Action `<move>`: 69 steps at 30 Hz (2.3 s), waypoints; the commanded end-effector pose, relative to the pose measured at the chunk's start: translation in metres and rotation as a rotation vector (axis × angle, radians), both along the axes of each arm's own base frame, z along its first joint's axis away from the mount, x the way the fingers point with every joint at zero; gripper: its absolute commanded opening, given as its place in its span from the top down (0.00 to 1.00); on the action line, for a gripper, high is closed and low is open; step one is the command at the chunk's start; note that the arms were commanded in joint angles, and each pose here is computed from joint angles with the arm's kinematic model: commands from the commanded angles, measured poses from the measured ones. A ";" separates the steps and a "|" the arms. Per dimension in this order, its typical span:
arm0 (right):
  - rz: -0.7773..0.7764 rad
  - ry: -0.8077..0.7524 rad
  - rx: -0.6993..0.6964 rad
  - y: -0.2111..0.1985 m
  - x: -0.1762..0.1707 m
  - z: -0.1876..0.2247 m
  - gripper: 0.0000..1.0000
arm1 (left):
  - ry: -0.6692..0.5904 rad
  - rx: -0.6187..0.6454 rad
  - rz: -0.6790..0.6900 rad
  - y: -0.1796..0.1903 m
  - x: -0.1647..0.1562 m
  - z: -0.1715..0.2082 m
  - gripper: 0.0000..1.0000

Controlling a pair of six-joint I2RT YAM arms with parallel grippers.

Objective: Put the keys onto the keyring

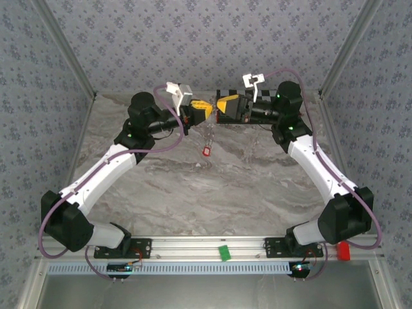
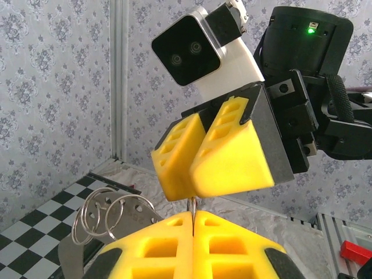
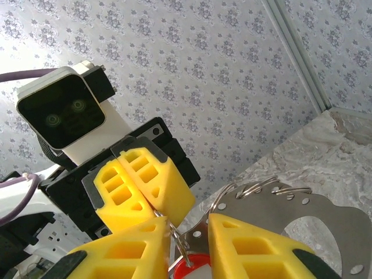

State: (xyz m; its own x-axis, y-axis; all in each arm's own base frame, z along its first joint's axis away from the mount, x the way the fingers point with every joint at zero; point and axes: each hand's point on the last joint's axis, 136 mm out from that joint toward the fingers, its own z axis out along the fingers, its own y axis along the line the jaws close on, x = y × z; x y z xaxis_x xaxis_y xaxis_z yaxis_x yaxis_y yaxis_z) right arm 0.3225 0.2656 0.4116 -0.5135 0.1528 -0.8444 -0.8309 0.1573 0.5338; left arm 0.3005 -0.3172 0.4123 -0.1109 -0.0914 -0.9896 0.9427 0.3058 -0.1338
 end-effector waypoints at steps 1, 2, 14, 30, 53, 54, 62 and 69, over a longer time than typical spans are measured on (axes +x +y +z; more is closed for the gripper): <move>0.038 0.003 -0.005 0.003 -0.008 -0.001 0.77 | -0.096 -0.063 -0.003 0.005 -0.013 0.041 1.00; 0.040 0.007 -0.007 0.003 -0.008 -0.002 0.78 | -0.096 -0.064 0.000 0.005 -0.012 0.041 1.00; 0.054 0.021 -0.012 0.004 -0.010 -0.005 0.91 | -0.093 -0.064 0.003 0.005 -0.011 0.041 1.00; 0.067 0.028 -0.015 0.005 -0.012 -0.007 1.00 | -0.100 -0.082 0.010 0.006 -0.011 0.046 1.00; 0.095 0.019 -0.038 0.011 -0.017 -0.009 1.00 | -0.040 -0.237 -0.018 0.003 -0.010 0.060 1.00; 0.094 0.018 -0.037 0.011 -0.017 -0.009 1.00 | -0.036 -0.238 -0.020 0.002 -0.010 0.059 1.00; 0.056 0.017 -0.042 0.007 -0.011 -0.010 0.95 | -0.029 -0.228 -0.008 0.003 -0.011 0.053 1.00; -0.103 -0.015 -0.033 -0.018 0.006 -0.007 0.83 | -0.031 -0.230 -0.006 0.003 -0.010 0.056 1.00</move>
